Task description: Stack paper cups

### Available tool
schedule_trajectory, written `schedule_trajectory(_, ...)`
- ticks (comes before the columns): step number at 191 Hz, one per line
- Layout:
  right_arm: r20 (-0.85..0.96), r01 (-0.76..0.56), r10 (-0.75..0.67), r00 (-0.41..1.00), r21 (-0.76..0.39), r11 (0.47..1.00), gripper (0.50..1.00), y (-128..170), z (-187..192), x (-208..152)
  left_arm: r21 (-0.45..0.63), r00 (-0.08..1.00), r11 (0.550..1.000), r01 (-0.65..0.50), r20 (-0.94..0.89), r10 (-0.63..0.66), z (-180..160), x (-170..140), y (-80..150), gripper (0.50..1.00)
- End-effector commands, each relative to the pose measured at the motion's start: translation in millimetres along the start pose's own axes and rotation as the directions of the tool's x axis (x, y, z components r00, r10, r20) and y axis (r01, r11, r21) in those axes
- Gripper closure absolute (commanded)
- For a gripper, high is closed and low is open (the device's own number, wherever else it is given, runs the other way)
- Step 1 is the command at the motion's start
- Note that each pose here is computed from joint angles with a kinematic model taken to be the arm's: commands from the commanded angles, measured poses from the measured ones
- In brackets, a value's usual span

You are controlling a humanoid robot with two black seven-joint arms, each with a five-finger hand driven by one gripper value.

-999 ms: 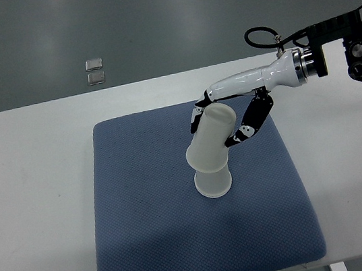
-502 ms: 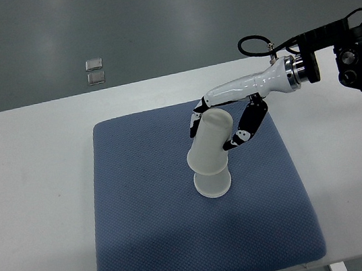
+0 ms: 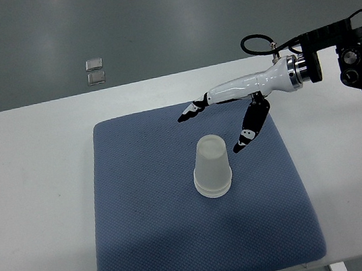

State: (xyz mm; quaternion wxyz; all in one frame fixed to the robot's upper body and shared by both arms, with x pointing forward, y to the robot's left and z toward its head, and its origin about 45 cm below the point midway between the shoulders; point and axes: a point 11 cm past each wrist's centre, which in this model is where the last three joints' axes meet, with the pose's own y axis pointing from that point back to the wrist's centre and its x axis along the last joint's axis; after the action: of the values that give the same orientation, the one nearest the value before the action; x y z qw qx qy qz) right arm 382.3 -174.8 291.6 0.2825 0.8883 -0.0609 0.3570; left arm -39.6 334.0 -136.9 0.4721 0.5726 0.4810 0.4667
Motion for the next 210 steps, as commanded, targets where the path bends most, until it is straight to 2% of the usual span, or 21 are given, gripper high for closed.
schedule_trajectory(1, 0.032, -0.025, 0.025, 0.999, 0.003, 1.000, 0.576, 3.7, 2.8, 3.5, 0.000, 1.000, 1.000, 0.000, 0.000, 0.000, 0.0, 0.0, 0.0, 0.500)
schedule_trajectory(30, 0.158, -0.107, 0.102, 0.982, 0.026, 0.994, 0.576, 11.9, 7.3, 13.0, 0.000, 1.000, 1.000, 0.000, 0.000, 0.000, 0.0, 0.0, 0.0, 0.500)
schedule_trajectory(52, 0.359, -0.219, 0.195, 0.913, 0.028, 0.975, 0.576, 18.4, 23.8, 15.1, 0.000, 1.000, 1.000, 0.000, 0.000, 0.000, 0.0, 0.0, 0.0, 0.500)
schedule_trajectory(75, 0.620, -0.303, 0.271, 0.736, -0.057, 0.951, 0.576, 22.5, 52.5, 9.0, 0.000, 1.000, 1.000, 0.000, 0.000, 0.000, 0.0, 0.0, 0.0, 0.500)
schedule_trajectory(100, 0.806, -0.358, 0.326, 0.495, -0.153, 0.921, 0.576, 30.6, 78.1, 1.2, 0.000, 1.000, 1.000, 0.000, 0.000, 0.000, 0.0, 0.0, 0.0, 0.500)
schedule_trajectory(133, 0.899, -0.450, 0.359, 0.252, -0.219, 0.866, 0.576, 34.5, 91.5, 2.8, 0.000, 1.000, 1.000, 0.000, 0.000, 0.000, 0.0, 0.0, 0.0, 0.500)
schedule_trajectory(210, 0.931, -0.415, 0.320, -0.176, -0.365, 0.833, 0.576, 32.4, 123.6, -17.4, 0.000, 1.000, 1.000, 0.000, 0.000, 0.000, 0.0, 0.0, 0.0, 0.500)
